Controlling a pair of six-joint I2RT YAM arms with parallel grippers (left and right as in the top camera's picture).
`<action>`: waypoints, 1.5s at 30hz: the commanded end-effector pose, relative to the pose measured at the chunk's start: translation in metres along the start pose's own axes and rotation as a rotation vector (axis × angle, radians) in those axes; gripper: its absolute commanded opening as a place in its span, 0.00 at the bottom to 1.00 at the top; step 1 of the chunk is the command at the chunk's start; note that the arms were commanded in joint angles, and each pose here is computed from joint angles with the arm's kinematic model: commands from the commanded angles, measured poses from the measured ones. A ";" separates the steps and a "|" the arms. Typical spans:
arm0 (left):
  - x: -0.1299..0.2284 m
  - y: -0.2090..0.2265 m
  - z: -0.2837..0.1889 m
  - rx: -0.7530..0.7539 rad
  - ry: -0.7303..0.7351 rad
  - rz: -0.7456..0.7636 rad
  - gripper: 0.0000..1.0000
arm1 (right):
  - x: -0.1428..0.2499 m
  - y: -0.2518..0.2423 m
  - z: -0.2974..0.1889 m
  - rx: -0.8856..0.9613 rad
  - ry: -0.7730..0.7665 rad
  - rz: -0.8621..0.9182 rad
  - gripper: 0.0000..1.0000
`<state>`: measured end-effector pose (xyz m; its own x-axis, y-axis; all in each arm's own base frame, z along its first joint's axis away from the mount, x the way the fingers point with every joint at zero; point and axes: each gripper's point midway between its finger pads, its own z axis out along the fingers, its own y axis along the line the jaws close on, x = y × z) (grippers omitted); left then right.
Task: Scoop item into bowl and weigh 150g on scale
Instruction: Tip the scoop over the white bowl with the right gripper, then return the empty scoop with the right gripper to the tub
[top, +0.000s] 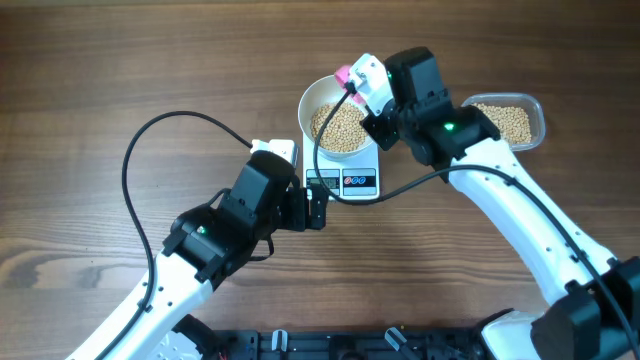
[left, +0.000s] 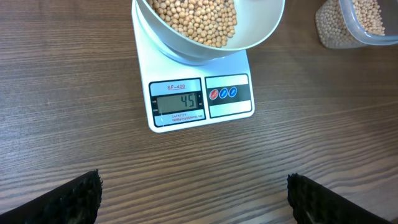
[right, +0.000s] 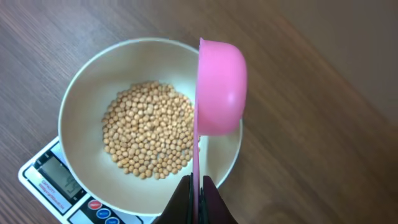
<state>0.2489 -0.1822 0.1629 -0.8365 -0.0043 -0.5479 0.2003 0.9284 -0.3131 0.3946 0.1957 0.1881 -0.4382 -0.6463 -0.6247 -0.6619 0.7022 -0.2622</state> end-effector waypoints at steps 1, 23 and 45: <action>-0.001 -0.003 0.000 0.008 0.002 -0.002 1.00 | -0.022 -0.013 -0.029 0.066 -0.082 -0.024 0.04; -0.001 -0.003 0.000 0.008 0.002 -0.002 1.00 | 0.121 -0.181 -0.113 0.154 -0.074 0.742 0.04; -0.001 -0.003 0.000 0.008 0.002 -0.002 1.00 | 0.225 -0.170 -0.062 0.250 0.420 0.774 0.04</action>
<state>0.2488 -0.1822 0.1629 -0.8368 -0.0042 -0.5475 0.2003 0.9283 -0.3132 0.3658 -0.0834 0.1358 -0.9232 0.0206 -0.3837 0.0393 0.9984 -0.0409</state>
